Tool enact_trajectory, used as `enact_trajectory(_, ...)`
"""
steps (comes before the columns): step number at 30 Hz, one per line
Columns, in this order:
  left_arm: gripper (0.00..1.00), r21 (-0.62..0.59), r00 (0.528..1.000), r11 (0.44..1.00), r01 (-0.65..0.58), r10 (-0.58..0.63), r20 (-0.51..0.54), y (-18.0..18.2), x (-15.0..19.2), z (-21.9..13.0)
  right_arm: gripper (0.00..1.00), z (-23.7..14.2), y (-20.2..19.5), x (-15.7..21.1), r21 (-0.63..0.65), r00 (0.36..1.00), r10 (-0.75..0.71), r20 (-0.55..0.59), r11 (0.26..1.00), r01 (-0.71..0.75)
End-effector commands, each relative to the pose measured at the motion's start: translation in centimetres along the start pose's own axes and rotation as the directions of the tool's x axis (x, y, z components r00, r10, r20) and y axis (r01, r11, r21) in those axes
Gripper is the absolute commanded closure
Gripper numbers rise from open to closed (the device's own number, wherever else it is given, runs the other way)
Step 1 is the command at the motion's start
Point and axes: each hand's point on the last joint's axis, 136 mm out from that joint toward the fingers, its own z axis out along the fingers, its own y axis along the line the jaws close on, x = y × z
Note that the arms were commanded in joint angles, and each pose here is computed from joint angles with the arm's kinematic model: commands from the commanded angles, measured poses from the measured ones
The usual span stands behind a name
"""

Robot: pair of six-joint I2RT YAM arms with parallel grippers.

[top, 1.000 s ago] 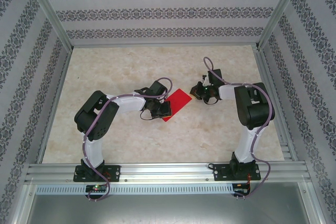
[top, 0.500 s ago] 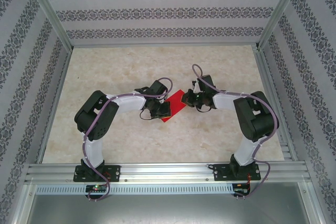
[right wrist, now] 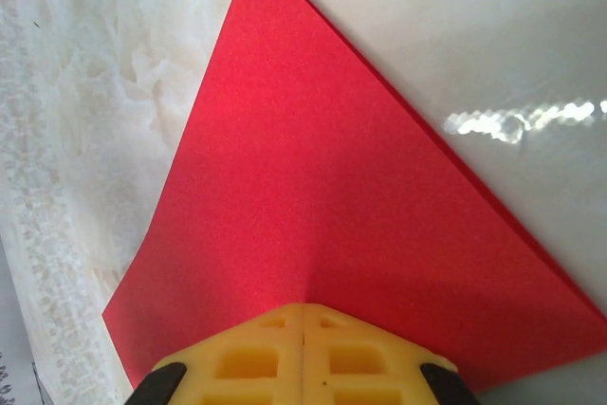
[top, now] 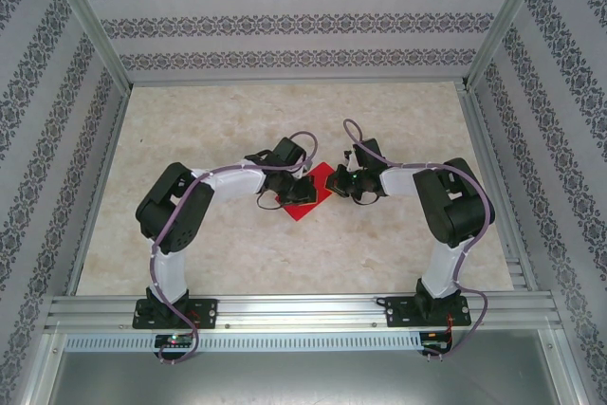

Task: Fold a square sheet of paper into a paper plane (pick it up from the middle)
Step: First fold in half a square sheet of paper at the center of the table.

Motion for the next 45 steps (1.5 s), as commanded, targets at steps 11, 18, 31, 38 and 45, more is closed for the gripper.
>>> enact_trajectory(11,0.99,-0.006,0.997,0.997,-0.083,0.083,0.004,1.4,-1.1,2.8,1.0,1.3,-3.2,1.6,0.102,0.998,0.032,-0.052,0.994,-0.027)
enact_trajectory(18,1.0,-0.048,0.997,0.998,-0.038,0.035,-0.065,5.2,2.1,2.6,1.0,1.2,-4.2,2.0,0.144,0.997,0.037,-0.069,0.989,-0.027)
enact_trajectory(31,1.0,-0.041,0.985,0.999,-0.037,0.029,-0.169,7.4,6.5,0.2,1.0,1.0,-7.8,3.1,0.301,0.988,0.07,-0.135,0.953,-0.027)
enact_trajectory(38,1.0,-0.062,0.982,0.998,-0.03,0.017,-0.19,8.5,7.3,-0.4,1.0,1.0,-8.6,3.2,0.334,0.987,0.076,-0.141,0.942,-0.025)
enact_trajectory(45,1.0,-0.096,0.98,0.995,-0.003,-0.016,-0.2,9.8,8.4,-0.9,1.0,1.0,-8.9,3.2,0.346,0.986,0.082,-0.148,0.938,-0.026)
